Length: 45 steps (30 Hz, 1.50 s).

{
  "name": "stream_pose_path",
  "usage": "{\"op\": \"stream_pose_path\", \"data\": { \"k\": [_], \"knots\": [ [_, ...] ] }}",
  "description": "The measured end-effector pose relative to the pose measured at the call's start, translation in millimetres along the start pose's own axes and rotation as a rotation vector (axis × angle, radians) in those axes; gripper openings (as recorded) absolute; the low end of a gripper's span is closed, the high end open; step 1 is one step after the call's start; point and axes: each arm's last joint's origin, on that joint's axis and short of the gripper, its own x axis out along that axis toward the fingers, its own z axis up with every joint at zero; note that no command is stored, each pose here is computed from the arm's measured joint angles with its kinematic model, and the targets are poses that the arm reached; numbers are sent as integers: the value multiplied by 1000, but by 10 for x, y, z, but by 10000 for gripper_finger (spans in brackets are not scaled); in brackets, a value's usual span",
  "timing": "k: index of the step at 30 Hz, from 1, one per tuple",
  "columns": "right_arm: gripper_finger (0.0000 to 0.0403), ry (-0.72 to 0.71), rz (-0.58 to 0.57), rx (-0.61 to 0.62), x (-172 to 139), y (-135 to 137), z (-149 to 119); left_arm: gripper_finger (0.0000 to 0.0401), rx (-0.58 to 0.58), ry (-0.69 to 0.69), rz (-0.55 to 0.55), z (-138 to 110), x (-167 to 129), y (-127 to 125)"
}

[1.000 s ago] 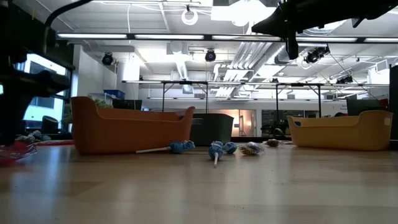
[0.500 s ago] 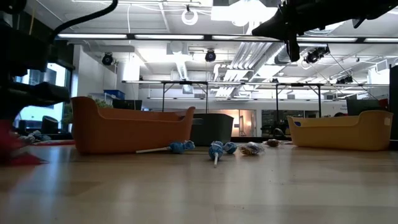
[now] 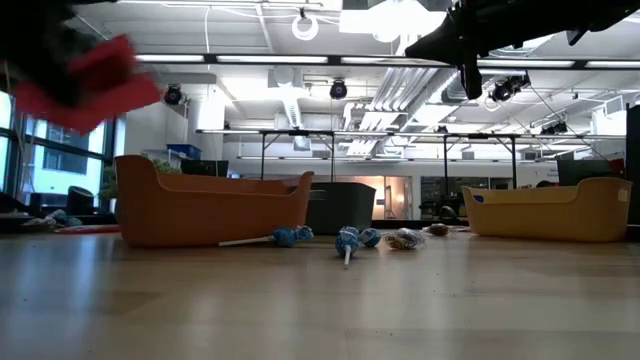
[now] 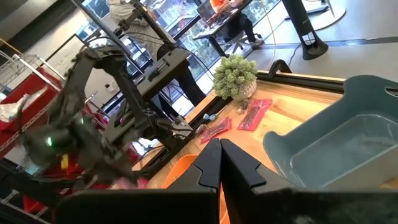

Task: Sort candy
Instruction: Put the red candy into the orange bin

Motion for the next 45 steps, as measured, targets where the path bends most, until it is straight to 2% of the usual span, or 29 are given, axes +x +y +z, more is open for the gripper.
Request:
{"op": "stream_pose_path", "data": {
  "k": [3,7,14,17,22,26,34,40,45],
  "knots": [
    [0,-8,-10,0,0,-3,3,10,5,-56,81,118,32,189],
    [0,-15,-18,0,0,-5,5,30,32,-19,134,279,256,396],
    [0,-15,-17,0,0,-4,5,111,-65,62,101,431,654,559],
    [0,-15,-17,0,0,-4,5,144,-85,50,71,543,596,563],
    [0,-9,-14,-1,0,-5,2,182,-99,78,-34,665,238,473],
    [0,-3,-18,-2,0,-9,-4,190,-115,152,-160,516,-11,199],
    [0,26,-41,-7,-1,-31,-32,190,-17,274,-311,16,-202,-712],
    [0,47,-58,-11,-3,-48,-52,191,37,345,-354,-417,-113,-1322],
    [0,48,-59,-11,-3,-49,-54,191,-22,423,-316,-713,43,-1609]
  ]
}}
